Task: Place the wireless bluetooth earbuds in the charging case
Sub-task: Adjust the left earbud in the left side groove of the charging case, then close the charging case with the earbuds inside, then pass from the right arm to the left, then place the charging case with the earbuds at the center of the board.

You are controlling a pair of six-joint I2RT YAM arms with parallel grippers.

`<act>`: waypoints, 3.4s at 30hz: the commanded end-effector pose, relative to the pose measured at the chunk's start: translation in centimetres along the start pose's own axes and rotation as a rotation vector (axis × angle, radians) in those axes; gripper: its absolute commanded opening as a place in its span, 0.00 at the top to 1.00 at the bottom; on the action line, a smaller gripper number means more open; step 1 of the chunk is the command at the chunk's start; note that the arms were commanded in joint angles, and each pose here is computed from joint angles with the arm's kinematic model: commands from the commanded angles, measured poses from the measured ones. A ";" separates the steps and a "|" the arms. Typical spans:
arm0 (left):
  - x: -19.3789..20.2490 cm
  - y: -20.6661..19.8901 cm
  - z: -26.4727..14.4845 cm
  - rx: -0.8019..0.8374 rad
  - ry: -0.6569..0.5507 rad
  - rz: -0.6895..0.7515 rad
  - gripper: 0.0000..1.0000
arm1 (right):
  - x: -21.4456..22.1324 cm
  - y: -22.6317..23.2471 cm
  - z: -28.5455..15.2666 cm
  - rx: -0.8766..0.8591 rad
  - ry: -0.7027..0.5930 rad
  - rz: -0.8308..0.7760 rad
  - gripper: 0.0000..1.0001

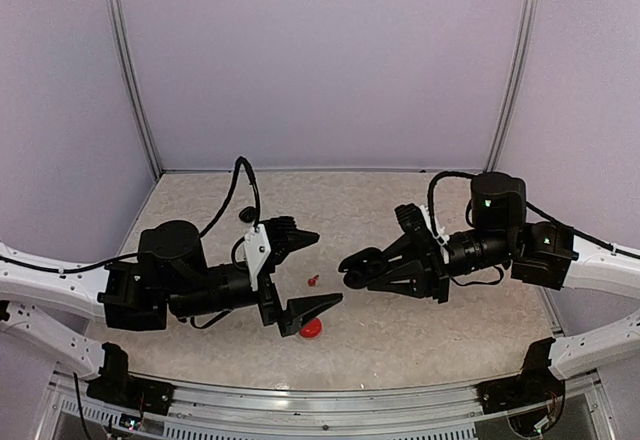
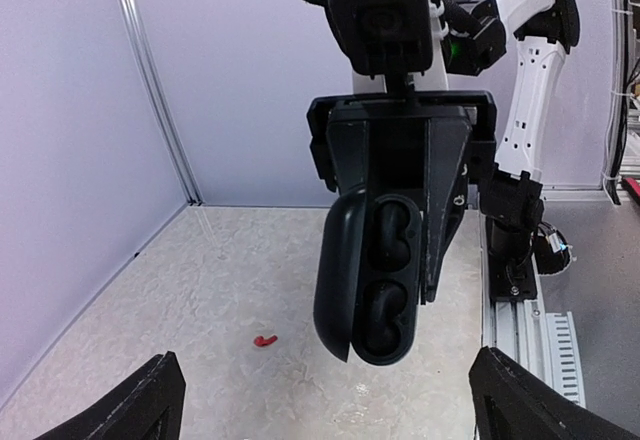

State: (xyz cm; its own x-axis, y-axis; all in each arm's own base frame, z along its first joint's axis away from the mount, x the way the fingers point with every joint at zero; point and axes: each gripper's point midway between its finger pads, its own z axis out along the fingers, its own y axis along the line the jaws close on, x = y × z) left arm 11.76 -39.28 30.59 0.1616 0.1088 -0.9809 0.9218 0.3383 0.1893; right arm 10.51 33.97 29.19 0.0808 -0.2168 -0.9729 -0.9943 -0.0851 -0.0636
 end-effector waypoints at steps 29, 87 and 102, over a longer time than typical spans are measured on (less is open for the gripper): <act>-1.3 -0.9 -0.7 -0.219 -0.030 0.403 0.10 | -1.0 -1.1 1.2 0.021 -0.062 0.183 1.00; 7.5 18.5 -5.4 -0.546 0.040 -0.508 0.79 | -1.7 -9.5 -3.1 0.414 -0.072 0.365 0.01; 23.8 32.3 -13.0 -0.959 0.312 -0.833 0.78 | 2.1 -13.4 -3.4 0.583 0.011 0.508 0.00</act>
State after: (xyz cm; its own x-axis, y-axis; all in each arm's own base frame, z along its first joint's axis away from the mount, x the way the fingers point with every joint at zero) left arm 39.05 -13.97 15.65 -0.4870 -0.2690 -0.8310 0.1081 0.9255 -0.3630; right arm 23.49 32.57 28.23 -0.4082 -0.1419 -0.9018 -0.8120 0.5078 0.2876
